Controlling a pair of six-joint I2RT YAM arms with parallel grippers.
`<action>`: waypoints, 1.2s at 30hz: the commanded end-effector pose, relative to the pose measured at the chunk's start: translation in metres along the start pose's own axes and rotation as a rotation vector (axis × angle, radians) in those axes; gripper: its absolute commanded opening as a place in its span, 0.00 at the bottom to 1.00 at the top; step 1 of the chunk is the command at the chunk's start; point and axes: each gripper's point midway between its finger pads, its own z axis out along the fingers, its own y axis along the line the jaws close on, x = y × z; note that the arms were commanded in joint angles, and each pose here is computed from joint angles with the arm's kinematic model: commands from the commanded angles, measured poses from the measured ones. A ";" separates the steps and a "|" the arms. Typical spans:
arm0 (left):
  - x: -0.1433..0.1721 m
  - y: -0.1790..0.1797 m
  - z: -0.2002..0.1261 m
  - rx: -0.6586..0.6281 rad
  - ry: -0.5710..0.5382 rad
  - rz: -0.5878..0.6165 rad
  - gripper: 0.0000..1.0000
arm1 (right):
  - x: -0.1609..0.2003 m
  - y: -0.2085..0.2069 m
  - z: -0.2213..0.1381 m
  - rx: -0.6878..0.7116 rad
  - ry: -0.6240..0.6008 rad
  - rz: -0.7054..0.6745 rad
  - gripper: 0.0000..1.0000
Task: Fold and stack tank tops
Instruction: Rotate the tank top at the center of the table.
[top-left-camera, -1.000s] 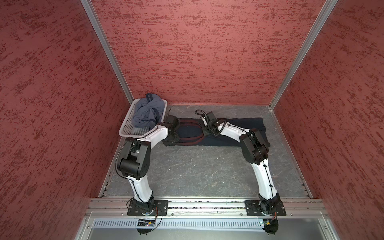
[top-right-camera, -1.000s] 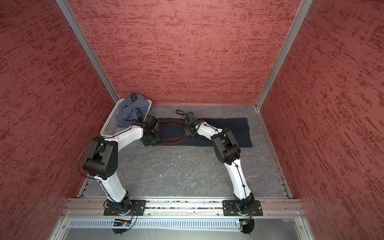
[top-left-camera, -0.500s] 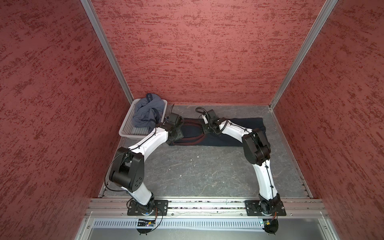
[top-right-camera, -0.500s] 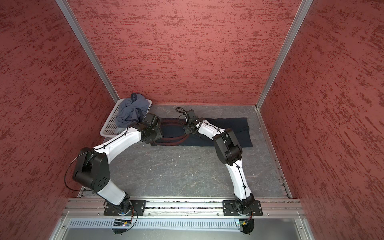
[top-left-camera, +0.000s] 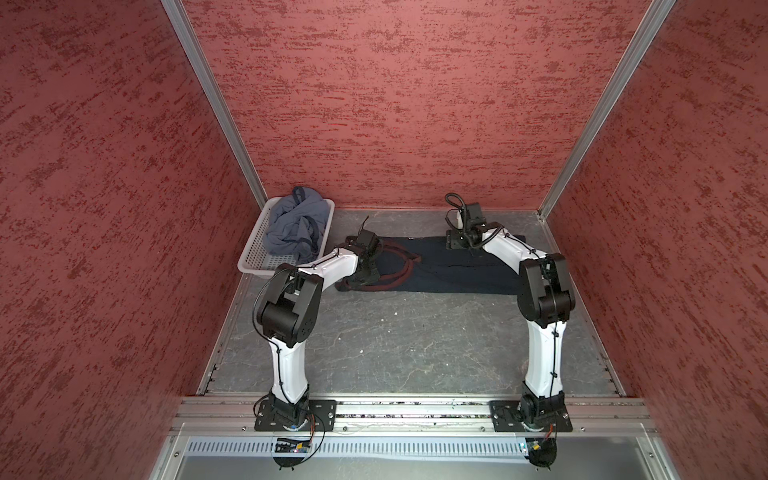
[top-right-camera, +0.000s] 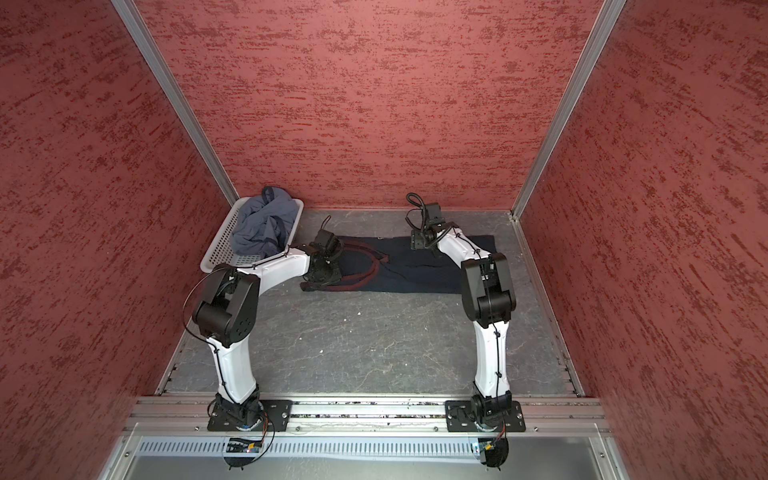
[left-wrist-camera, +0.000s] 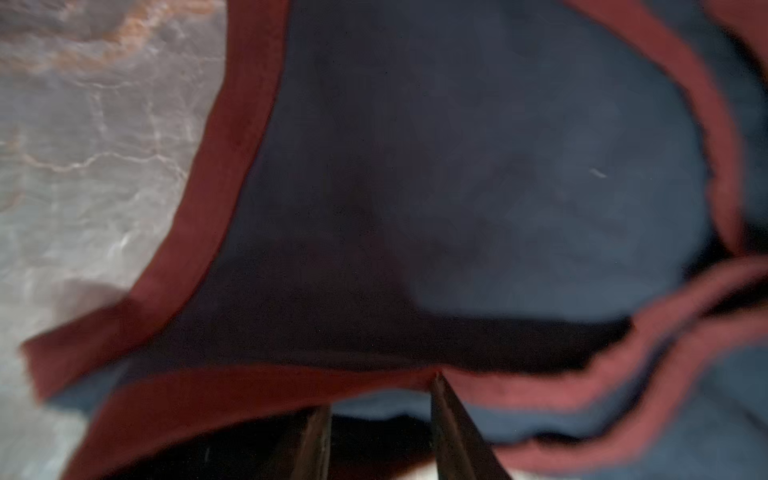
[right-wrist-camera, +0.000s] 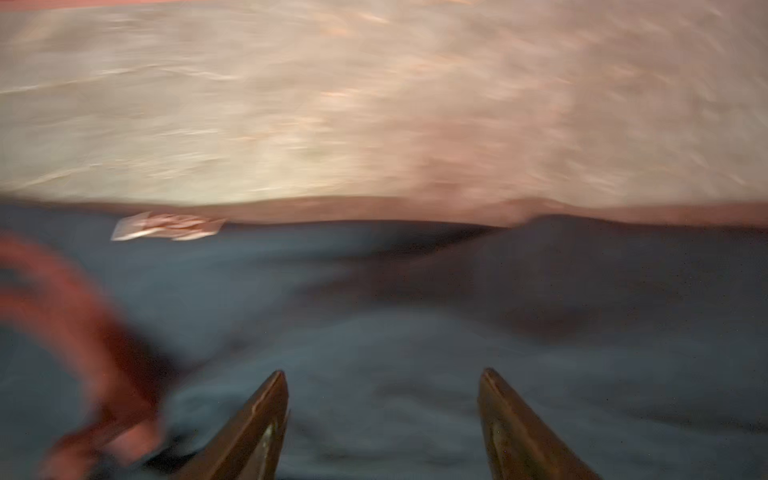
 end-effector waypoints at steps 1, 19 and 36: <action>-0.012 0.001 0.008 -0.016 -0.010 -0.001 0.39 | 0.014 -0.037 0.015 0.086 0.075 0.097 0.74; -0.065 -0.009 0.047 -0.063 -0.006 0.059 0.38 | 0.157 -0.059 -0.030 0.047 0.265 0.408 0.74; -0.150 -0.132 -0.014 0.176 -0.202 0.269 0.66 | 0.211 0.045 -0.142 -0.121 0.172 0.270 0.79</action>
